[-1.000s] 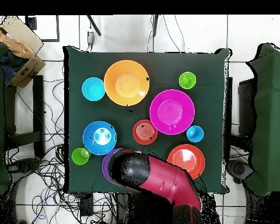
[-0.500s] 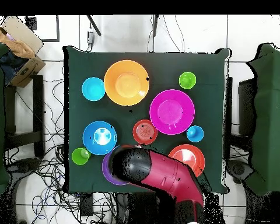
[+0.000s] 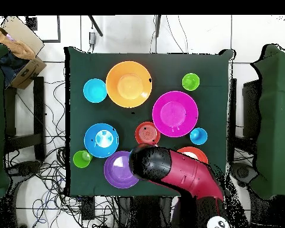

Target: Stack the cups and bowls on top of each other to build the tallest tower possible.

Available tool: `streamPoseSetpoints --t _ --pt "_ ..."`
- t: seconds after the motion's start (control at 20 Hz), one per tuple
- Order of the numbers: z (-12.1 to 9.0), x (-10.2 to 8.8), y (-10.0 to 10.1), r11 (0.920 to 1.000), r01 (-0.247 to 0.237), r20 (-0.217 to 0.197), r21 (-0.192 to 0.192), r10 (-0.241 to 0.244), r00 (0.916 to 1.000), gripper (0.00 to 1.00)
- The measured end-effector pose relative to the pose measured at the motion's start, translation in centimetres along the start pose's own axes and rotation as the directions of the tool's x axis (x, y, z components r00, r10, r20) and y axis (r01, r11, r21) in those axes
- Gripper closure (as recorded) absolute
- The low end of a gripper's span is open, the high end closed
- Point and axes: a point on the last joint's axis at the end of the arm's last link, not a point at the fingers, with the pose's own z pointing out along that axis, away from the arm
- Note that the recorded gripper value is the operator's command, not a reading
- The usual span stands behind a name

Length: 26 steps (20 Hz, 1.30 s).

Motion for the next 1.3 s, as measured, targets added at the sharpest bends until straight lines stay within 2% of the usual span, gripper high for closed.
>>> streamPoseSetpoints --t 0.25,0.5,0.75,1.3 --pt "1.6 0.1 -0.6 0.9995 0.024 0.010 0.020 -0.024 0.9997 0.00" --pt "4.7 -0.1 -0.9 0.9947 0.087 0.036 0.056 -0.089 0.9954 0.00" --pt "7.1 0.0 -0.9 0.9901 0.126 0.049 0.062 -0.129 0.9904 0.00" --pt "12.2 1.5 0.1 0.9778 0.208 0.036 0.023 -0.209 0.9772 0.00"
